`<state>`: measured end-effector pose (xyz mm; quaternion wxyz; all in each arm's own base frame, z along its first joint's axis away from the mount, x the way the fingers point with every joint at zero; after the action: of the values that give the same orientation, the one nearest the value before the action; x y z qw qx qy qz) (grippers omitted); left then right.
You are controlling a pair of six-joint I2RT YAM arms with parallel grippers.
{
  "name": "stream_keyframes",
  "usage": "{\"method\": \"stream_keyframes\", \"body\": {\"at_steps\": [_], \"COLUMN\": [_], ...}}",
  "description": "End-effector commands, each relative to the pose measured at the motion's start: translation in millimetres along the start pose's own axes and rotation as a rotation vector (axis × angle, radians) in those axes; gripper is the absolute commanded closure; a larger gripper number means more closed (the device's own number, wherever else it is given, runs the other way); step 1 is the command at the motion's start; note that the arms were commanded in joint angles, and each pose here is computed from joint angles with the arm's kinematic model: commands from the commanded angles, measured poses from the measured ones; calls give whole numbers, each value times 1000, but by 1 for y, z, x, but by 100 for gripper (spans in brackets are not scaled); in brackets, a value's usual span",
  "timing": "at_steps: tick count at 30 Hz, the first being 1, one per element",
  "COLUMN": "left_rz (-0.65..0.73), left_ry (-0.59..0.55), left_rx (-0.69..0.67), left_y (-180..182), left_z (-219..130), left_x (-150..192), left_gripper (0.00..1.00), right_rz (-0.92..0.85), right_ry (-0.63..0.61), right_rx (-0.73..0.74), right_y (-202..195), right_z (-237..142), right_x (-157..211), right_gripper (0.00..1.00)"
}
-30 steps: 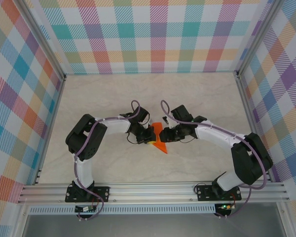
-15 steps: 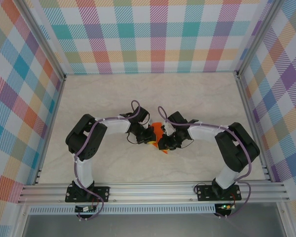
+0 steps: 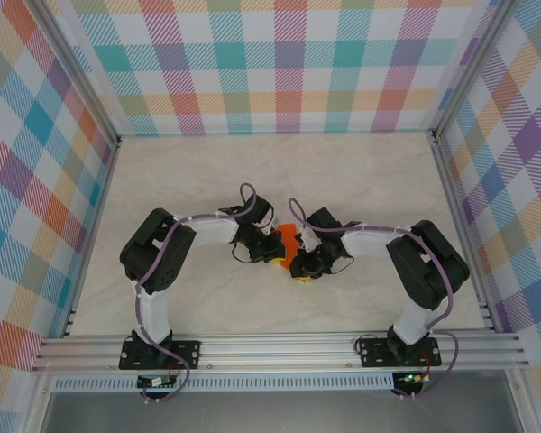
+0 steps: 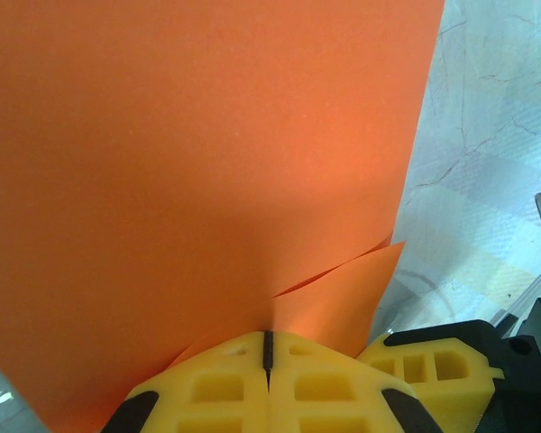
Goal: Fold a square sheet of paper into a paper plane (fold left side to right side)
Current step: Third fold the triangle at the center of the table.
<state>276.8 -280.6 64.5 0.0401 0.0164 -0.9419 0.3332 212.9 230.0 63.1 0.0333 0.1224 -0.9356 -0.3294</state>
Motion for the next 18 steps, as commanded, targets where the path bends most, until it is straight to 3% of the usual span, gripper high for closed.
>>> {"method": "stream_keyframes", "body": {"at_steps": [1, 9, 15, 18], "left_rz": [-44, -43, -42, -40], "left_ry": [38, 40, 38, 37], "left_rx": [-145, -151, -152, -151], "left_y": [33, 33, 33, 32], "left_z": [12, 13, 12, 12], "left_x": [12, 13, 12, 12], "left_gripper": [100, 100, 100, 100], "right_rz": [48, 22, -25, -31], "right_ry": [28, -20, -27, -13], "right_rx": [24, -35, 79, 66], "right_y": [-11, -2, -2, 0], "right_z": [4, -9, -24, -24], "right_x": [9, 4, 1, 1], "right_gripper": [80, 79, 79, 80]}}
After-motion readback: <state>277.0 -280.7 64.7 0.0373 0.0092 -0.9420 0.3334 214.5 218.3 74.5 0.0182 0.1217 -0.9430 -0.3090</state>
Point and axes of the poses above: each hand's point on the last joint's axis, 136 mm out from that joint toward the fingers, its own z axis out along the fingers, its own y axis along the line the jaws close on, x = y × z, the point moved 6 cm from there along -z, back along the fingers, and after that the axes turned 2 degrees about -z, right-handed, at the moved point
